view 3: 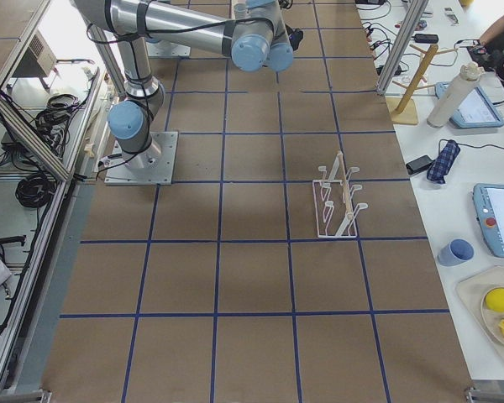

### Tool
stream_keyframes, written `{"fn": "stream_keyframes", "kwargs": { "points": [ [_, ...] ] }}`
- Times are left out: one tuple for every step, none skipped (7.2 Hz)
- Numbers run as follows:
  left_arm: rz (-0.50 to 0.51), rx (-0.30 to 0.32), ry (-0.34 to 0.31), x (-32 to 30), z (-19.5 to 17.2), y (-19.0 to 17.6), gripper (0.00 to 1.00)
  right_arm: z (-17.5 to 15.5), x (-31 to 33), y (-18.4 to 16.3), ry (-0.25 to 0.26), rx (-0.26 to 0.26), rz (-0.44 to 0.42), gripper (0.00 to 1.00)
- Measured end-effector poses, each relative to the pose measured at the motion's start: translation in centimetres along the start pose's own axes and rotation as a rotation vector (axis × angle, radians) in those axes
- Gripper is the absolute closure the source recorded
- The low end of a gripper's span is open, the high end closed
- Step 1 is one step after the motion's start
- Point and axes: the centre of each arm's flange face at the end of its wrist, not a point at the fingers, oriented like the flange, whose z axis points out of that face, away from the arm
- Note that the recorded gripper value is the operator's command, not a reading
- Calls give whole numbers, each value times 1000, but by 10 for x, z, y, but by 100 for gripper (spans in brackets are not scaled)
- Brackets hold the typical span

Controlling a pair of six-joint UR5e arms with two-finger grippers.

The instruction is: Transfer IKEA cup to right arm and place on rack

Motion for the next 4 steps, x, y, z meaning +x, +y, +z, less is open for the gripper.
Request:
{"fn": "stream_keyframes", "kwargs": {
  "points": [
    [0,0,0,0,0,0,100,-1,-1,-1,-8,6,7,37],
    [1,0,1,1,0,0,100,-2,-2,-1,-12,9,14,39],
    [1,0,0,1,0,0,100,-2,-3,-1,-13,11,17,42],
    [-4,-1,-1,1,0,1,26,-4,-3,-1,-14,13,17,44]
  ]
}}
